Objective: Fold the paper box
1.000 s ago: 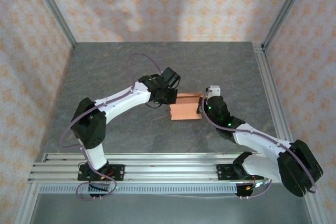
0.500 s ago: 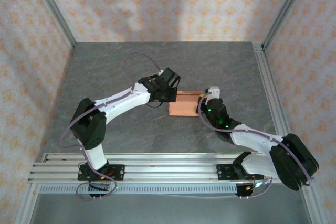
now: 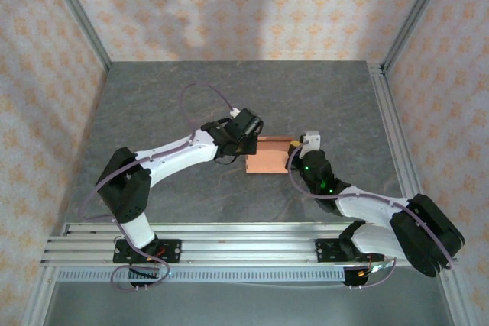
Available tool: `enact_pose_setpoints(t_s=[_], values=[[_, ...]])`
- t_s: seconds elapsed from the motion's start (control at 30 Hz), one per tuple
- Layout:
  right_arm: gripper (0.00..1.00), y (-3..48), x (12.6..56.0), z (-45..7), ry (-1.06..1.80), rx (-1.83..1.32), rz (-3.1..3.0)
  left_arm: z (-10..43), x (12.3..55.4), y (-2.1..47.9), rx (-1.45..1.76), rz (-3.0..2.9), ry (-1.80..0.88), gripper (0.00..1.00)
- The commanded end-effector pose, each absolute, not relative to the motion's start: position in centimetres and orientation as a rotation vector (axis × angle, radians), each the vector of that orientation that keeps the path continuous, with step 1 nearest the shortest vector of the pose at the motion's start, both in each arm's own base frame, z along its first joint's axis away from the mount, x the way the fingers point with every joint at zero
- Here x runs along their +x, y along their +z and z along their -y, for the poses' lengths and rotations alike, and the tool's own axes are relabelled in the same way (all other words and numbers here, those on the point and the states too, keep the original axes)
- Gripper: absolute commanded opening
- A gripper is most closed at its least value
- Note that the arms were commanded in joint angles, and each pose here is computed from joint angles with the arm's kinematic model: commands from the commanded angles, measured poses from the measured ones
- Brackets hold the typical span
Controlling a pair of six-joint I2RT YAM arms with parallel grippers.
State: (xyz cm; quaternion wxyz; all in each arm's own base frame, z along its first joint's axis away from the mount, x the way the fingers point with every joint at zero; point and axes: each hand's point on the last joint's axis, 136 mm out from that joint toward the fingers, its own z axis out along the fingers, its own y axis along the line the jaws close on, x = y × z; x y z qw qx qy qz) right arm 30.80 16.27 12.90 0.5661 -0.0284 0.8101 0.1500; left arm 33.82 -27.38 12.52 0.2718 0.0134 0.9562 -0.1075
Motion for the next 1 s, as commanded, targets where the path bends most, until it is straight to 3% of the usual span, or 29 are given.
enact_pose_setpoints(t_s=[0.0, 0.97], values=[[0.00, 13.3, 30.3, -17.3, 0.391, -0.112, -1.881, 28.5, 34.3, 16.0, 0.010, -2.461, -0.376, 0.00], [0.00, 14.0, 31.6, -17.8, 0.377, -0.117, -1.776, 29.3, 35.1, 16.5, 0.032, -2.214, -0.361, 0.00]])
